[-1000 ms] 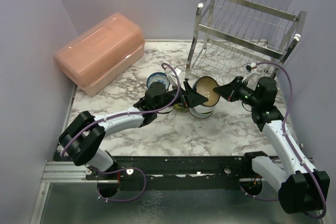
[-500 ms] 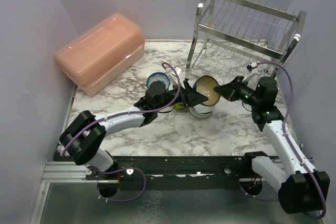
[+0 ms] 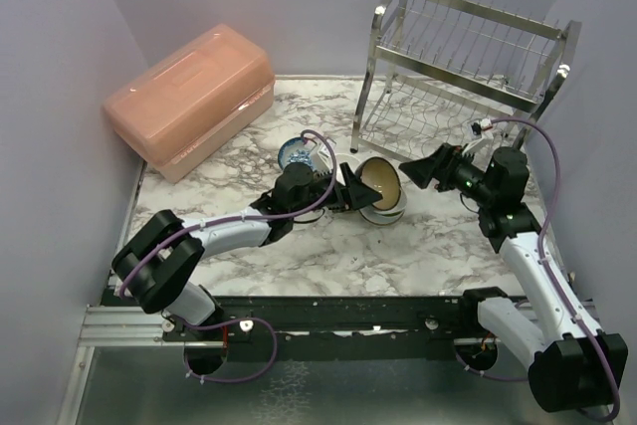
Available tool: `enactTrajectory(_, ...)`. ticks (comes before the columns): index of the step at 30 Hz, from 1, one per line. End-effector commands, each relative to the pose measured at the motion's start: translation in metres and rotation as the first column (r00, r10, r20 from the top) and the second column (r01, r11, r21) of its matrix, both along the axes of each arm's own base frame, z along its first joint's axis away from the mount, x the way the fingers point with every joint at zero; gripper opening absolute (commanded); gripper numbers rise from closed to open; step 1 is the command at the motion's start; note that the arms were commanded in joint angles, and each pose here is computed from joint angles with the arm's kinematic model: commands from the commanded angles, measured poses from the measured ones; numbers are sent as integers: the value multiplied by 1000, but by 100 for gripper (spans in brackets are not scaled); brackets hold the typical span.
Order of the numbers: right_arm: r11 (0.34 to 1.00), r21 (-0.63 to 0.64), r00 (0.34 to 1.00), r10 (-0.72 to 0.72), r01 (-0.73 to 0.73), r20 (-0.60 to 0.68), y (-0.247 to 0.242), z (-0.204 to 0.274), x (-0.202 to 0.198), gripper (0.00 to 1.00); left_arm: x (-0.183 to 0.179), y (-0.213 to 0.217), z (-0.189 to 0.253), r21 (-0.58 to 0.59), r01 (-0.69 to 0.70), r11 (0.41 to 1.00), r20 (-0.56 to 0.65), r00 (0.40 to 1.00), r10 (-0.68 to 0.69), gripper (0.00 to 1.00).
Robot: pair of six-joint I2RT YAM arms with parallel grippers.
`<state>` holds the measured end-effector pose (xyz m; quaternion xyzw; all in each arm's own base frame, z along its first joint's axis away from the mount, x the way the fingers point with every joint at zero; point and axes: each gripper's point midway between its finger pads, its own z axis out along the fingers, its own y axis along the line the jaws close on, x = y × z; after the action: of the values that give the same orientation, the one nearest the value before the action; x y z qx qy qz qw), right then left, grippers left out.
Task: Load the bowls into the dish rack
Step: Pick up the bowl from the center of the board, then adjust the dish rack at the center of the board.
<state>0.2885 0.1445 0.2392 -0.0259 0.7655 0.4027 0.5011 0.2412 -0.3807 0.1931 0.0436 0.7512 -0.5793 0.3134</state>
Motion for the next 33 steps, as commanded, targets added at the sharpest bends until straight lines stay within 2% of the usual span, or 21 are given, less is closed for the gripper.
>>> enactTrajectory(1,995,-49,996,-89,89,-11,-13,-10,6,88,13,15,38,-60,-60,996,114,991,67,0)
enactTrajectory(9,975,-91,970,-214,205,-116,-29,-46,19,91,23,45,31,79,-166,983,172,974,150,0)
enactTrajectory(18,946,-154,934,-310,285,-179,-42,-72,60,91,33,81,28,235,-300,924,258,936,239,0)
enactTrajectory(28,884,-266,891,-430,384,-146,-63,-79,128,88,33,86,21,275,-308,911,252,937,241,0)
enactTrajectory(30,885,-270,893,-428,380,-143,-61,-82,141,88,33,85,17,282,-301,911,243,941,236,0)
enactTrajectory(33,896,-295,894,-399,332,-204,-55,-100,157,85,33,85,12,290,-294,911,234,944,231,0)
